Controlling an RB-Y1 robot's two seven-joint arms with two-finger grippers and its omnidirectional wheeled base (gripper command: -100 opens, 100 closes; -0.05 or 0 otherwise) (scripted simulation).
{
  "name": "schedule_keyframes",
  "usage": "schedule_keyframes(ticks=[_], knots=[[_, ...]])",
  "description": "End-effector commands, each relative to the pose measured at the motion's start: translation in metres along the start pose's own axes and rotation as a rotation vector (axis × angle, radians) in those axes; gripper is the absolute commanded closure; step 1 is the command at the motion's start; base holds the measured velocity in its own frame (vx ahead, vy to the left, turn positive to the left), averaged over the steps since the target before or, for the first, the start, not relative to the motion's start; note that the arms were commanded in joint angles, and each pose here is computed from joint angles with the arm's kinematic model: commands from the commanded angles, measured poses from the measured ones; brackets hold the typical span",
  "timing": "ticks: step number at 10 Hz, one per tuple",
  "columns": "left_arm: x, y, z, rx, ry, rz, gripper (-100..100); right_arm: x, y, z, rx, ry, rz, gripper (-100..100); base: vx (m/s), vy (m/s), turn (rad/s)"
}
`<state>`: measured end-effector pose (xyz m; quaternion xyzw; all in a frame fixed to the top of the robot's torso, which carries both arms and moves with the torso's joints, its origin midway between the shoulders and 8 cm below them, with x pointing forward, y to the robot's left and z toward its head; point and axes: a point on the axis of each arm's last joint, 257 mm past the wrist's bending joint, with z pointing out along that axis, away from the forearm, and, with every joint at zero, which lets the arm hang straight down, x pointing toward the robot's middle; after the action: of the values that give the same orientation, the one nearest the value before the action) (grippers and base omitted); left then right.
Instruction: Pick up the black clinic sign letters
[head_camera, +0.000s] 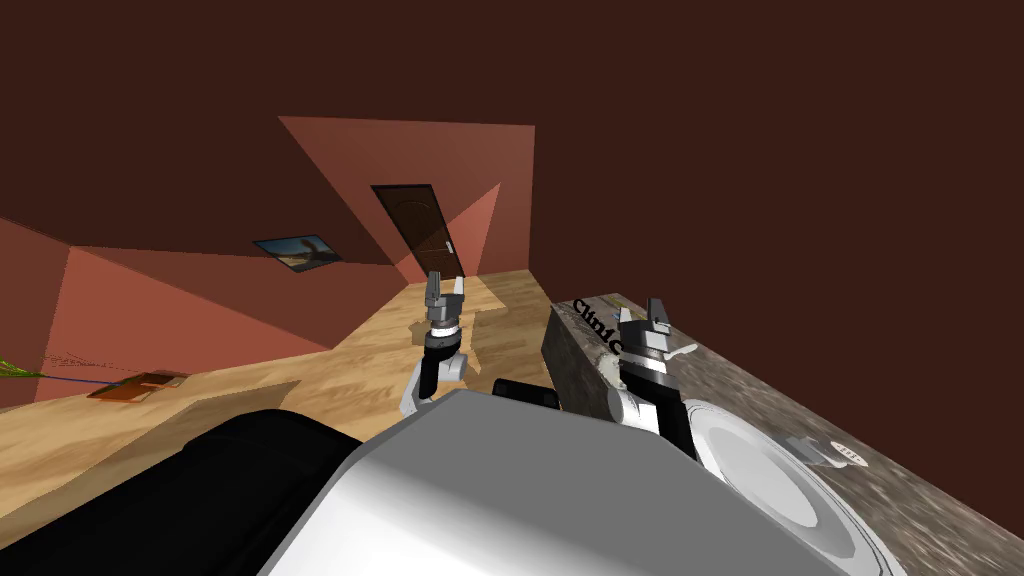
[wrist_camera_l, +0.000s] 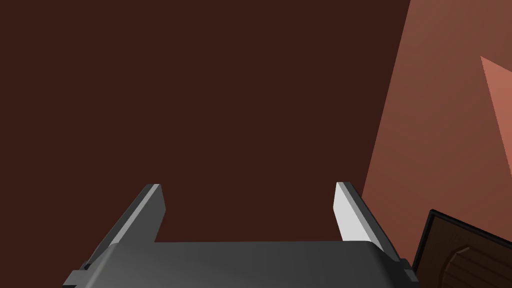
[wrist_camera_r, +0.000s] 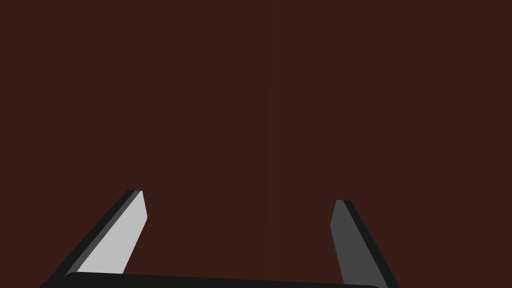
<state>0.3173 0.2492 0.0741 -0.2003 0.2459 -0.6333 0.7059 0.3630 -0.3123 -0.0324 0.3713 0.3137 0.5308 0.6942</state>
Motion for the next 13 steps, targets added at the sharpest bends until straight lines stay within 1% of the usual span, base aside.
schedule_keyframes(ticks=[1, 3, 4, 6, 7, 8, 9, 10, 11, 12, 13], knots=[[0.000, 0.000, 0.000, 0.000, 0.000, 0.000, 0, 0.001, -0.007, -0.004, 0.017, 0.037, -0.029, -100, 0.001, 0.005, 0.040], [0.000, 0.000, 0.000, 0.000, 0.000, 0.000, 0, -0.002, -0.024, -0.014, 0.059, 0.080, -0.073, -100, -0.001, 0.008, 0.065], [0.000, 0.000, 0.000, 0.000, 0.000, 0.000, 0, -0.001, -0.023, -0.014, 0.059, 0.094, -0.081, -100, -0.001, 0.006, 0.026], [0.000, 0.000, 0.000, 0.000, 0.000, 0.000, 0, -0.010, -0.047, -0.031, 0.124, 0.138, -0.136, -100, -0.004, 0.008, 0.085], [0.000, 0.000, 0.000, 0.000, 0.000, 0.000, 0, -0.009, -0.047, -0.030, 0.122, 0.155, -0.146, -100, -0.005, 0.003, 0.031], [0.000, 0.000, 0.000, 0.000, 0.000, 0.000, 0, -0.016, -0.061, -0.041, 0.162, 0.178, -0.178, -100, -0.007, 0.005, 0.086], [0.000, 0.000, 0.000, 0.000, 0.000, 0.000, 0, -0.016, -0.061, -0.041, 0.161, 0.187, -0.183, -100, -0.006, 0.002, 0.048], [0.000, 0.000, 0.000, 0.000, 0.000, 0.000, 0, -0.024, -0.075, -0.053, 0.204, 0.211, -0.218, -100, -0.008, 0.005, 0.098], [0.000, 0.000, 0.000, 0.000, 0.000, 0.000, 0, -0.024, -0.075, -0.053, 0.204, 0.220, -0.223, -100, -0.007, 0.002, 0.036], [0.000, 0.000, 0.000, 0.000, 0.000, 0.000, 0, -0.035, -0.089, -0.067, 0.250, 0.243, -0.259, -100, -0.010, 0.005, 0.096], [0.000, 0.000, 0.000, 0.000, 0.000, 0.000, 0, -0.034, -0.089, -0.066, 0.249, 0.253, -0.265, -100, -0.009, 0.002, 0.043]])
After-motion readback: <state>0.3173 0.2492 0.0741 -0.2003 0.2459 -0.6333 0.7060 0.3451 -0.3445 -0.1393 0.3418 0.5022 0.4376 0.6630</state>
